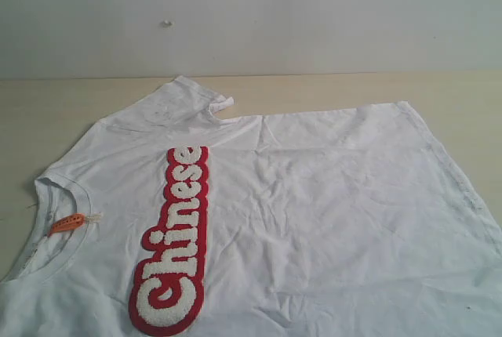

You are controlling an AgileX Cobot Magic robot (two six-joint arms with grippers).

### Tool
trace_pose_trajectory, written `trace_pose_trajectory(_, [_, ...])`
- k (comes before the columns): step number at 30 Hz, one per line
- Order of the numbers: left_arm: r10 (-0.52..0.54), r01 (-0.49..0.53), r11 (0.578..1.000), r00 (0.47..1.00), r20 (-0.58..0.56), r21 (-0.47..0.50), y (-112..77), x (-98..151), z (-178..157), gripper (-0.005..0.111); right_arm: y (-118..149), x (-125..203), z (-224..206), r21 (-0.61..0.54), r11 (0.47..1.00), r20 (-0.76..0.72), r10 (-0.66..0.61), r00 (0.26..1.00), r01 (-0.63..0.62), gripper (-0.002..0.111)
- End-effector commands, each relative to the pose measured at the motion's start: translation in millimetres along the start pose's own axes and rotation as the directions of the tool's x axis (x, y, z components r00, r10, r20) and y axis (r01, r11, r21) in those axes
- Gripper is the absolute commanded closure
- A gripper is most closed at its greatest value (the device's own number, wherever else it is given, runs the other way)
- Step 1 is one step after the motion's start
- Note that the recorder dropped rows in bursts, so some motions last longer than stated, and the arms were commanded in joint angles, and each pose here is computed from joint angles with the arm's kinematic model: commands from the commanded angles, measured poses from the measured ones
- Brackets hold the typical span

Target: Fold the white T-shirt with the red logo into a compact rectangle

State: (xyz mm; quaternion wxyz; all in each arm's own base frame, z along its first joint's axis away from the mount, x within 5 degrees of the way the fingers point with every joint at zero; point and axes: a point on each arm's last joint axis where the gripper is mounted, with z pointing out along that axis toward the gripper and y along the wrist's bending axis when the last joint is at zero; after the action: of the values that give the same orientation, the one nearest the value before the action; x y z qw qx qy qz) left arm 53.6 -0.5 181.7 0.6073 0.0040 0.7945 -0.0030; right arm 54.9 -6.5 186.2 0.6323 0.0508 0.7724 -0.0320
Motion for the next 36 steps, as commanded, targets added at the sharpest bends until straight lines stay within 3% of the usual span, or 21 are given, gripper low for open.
trace_pose_trajectory(1, [0.007,-0.007,1.000,0.999,0.040,0.000,0.0,-3.3,-0.3,0.107,-0.9,-6.0,-0.9,0.014,0.999,0.055,-0.043,0.998,0.042,0.108])
trace_pose_trajectory(5, [0.025,-0.025,1.000,0.998,0.060,-0.001,0.0,-5.1,-0.4,0.107,-1.6,-6.0,-0.9,0.023,0.997,0.055,-0.073,0.996,0.071,0.108])
trace_pose_trajectory(9, [-0.092,0.089,0.995,0.988,0.127,0.035,-2.1,-11.4,-1.0,0.107,-1.3,-9.0,-1.2,0.026,0.994,0.087,-0.109,0.990,0.108,0.108])
trace_pose_trajectory(11, [-0.091,0.086,0.996,0.977,0.194,0.035,-1.6,-17.5,-2.0,0.107,-0.7,-15.2,-1.9,0.026,0.994,0.156,-0.110,0.982,0.108,0.108])
trace_pose_trajectory(15, [-0.275,0.258,0.962,0.904,0.327,0.095,-0.1,-30.6,-5.6,0.107,1.1,-32.4,-6.4,0.020,0.996,0.346,-0.087,0.934,0.086,0.108])
trace_pose_trajectory(17, [-0.423,0.393,0.906,0.827,0.371,0.156,1.5,-36.2,-7.9,0.107,1.9,-40.6,-9.9,0.002,0.999,0.437,-0.046,0.899,0.050,0.108])
trace_pose_trajectory(19, [-0.488,0.449,0.872,0.767,0.417,0.195,3.4,-41.4,-10.4,0.107,2.7,-48.1,-13.9,-0.053,0.998,0.516,0.056,0.855,-0.033,0.108])
trace_pose_trajectory(23, [-0.530,0.478,0.846,0.705,0.472,0.235,5.4,-47.3,-13.8,0.107,4.5,-64.8,-27.1,-0.227,0.960,0.666,0.276,0.693,-0.164,0.108])
trace_pose_trajectory(26, [-0.555,0.482,0.830,0.661,0.505,0.280,5.2,-66.5,-24.3,0.107,5.8,-76.3,-35.9,-0.362,0.904,0.680,0.424,0.598,-0.228,0.108])
trace_pose_trajectory(29, [-0.517,0.429,0.855,0.661,0.544,0.292,3.7,-93.5,-38.3,0.107,8.3,-102.2,-49.1,-0.367,0.908,0.684,0.410,0.603,-0.200,0.108])
trace_pose_trajectory(33, [-0.496,0.403,0.868,0.694,0.522,0.290,0.9,-137.2,-52.3,0.107,7.8,-138.6,-58.2,-0.303,0.934,0.666,0.350,0.658,-0.190,0.108])
trace_pose_trajectory(36, [-0.423,0.335,0.906,0.724,0.545,0.257,-0.3,-173.9,-63.0,0.107,6.7,-169.5,-60.7,-0.231,0.957,0.635,0.284,0.718,-0.174,0.108])
